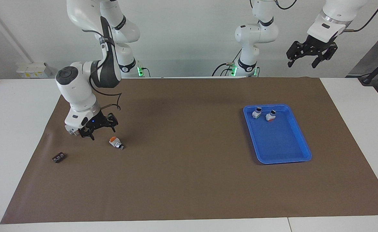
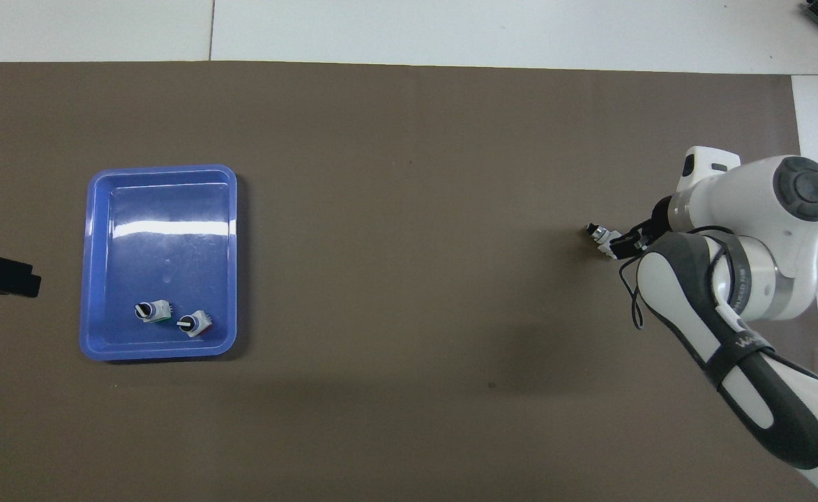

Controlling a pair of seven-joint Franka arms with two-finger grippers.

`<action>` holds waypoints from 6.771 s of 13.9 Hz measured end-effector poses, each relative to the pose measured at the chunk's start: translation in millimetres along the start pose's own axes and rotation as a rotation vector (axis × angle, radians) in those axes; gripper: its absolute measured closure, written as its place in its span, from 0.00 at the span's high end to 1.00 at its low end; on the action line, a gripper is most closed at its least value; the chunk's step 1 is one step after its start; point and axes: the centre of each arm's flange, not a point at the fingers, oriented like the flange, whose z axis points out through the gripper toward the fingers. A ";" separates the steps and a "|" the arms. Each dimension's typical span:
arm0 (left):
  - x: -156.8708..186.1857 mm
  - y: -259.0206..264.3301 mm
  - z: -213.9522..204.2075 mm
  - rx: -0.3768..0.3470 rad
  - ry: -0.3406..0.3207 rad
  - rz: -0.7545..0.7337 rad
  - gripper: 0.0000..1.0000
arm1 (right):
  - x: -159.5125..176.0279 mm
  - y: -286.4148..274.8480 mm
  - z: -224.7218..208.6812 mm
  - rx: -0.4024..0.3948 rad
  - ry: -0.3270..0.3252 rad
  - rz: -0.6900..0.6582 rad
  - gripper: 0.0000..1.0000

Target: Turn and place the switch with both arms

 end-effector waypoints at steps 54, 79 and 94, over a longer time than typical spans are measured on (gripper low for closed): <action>59.1 150.3 62.3 -0.743 -0.117 -0.653 0.25 | 207.8 -316.7 -201.8 0.333 0.738 -0.716 0.41; 48.2 143.7 62.4 -0.730 0.076 0.107 0.10 | 202.0 -331.2 -203.4 0.369 0.711 -0.746 0.41; 40.7 147.5 57.8 -0.599 0.311 0.764 0.10 | 203.0 -336.8 -201.1 0.371 0.710 -0.747 0.41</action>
